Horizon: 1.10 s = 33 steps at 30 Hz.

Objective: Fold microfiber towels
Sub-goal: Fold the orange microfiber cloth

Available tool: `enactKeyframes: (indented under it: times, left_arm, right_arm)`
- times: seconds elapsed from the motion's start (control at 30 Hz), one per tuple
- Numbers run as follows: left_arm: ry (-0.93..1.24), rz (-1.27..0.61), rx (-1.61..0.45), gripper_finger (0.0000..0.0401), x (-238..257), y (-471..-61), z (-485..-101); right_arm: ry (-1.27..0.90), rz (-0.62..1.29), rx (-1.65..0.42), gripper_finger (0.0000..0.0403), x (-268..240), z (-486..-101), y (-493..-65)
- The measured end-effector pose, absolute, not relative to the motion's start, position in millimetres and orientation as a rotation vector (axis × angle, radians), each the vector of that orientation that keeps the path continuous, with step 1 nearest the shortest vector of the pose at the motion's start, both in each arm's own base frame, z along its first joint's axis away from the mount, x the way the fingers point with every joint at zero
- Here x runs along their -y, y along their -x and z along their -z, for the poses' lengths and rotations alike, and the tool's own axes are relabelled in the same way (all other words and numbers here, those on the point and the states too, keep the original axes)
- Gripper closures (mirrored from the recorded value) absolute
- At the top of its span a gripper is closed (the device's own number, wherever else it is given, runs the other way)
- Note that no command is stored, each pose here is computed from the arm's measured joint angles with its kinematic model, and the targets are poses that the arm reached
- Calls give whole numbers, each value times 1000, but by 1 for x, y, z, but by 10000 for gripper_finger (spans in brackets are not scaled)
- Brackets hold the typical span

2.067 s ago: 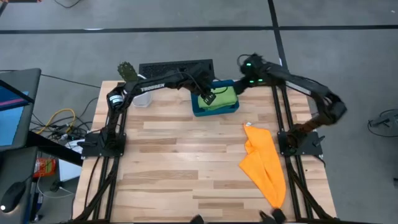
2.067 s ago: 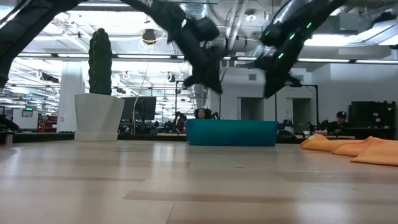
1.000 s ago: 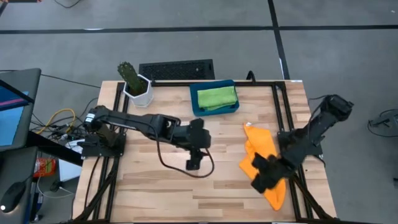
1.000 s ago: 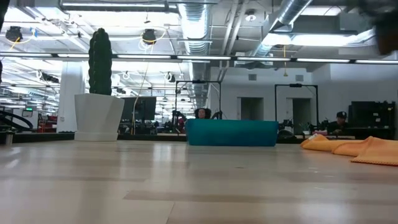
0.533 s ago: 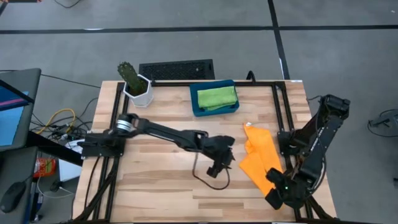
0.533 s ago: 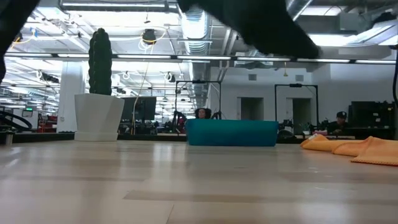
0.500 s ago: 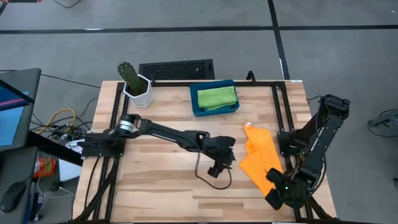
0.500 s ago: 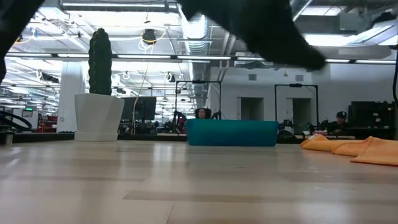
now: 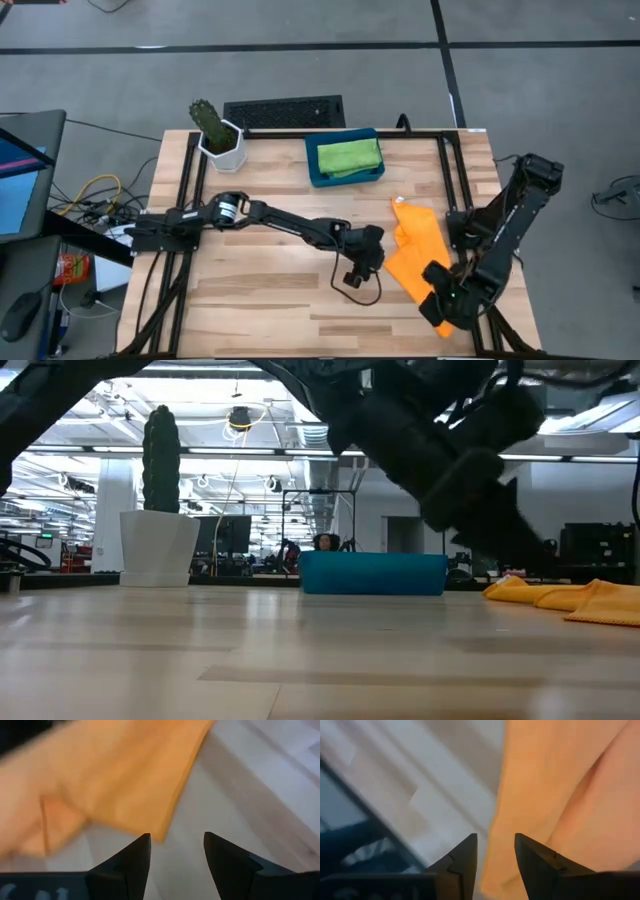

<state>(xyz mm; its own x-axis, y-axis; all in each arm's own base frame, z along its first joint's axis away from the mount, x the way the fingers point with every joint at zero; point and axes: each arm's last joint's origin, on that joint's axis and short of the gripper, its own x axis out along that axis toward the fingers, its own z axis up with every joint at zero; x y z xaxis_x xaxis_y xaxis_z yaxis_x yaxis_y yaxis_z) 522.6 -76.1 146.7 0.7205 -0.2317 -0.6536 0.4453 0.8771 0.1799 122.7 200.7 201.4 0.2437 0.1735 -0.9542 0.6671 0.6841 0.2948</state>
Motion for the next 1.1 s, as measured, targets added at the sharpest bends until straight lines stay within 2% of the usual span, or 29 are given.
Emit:
enactKeyframes:
  times: [0.1, 0.23, 0.4, 0.53, 0.73, 0.83, 0.97, 1.1]
  left_arm:
    - [-225, 376, -758, 223, 70, -517, -149]
    - [-101, 474, -915, 223, 60, -497, -168]
    - [-121, 491, -1123, 223, 51, -461, -203]
    - [-116, 456, -1176, 223, 48, -443, -231]
    - [-73, 403, -1147, 223, 46, -425, -268]
    - [-85, 363, -1133, 223, 44, -414, -286]
    - [-103, 321, -1111, 223, 41, -397, -311]
    - [-100, 293, -1054, 223, 38, -380, -338]
  right_arm:
    - [-712, 435, -1241, 248, -188, -200, -134]
    - [-570, 425, -1125, 248, -169, -192, -165]
    - [-425, 435, -1150, 248, -151, -167, -205]
    - [-402, 453, -1213, 248, -145, -147, -219]
    - [-407, 473, -1290, 252, -148, -128, -224]
    - [-435, 516, -1311, 284, -148, -122, -225]
    - [-499, 527, -1315, 377, -144, -124, -231]
    - [-530, 446, -1279, 387, -137, -148, -243]
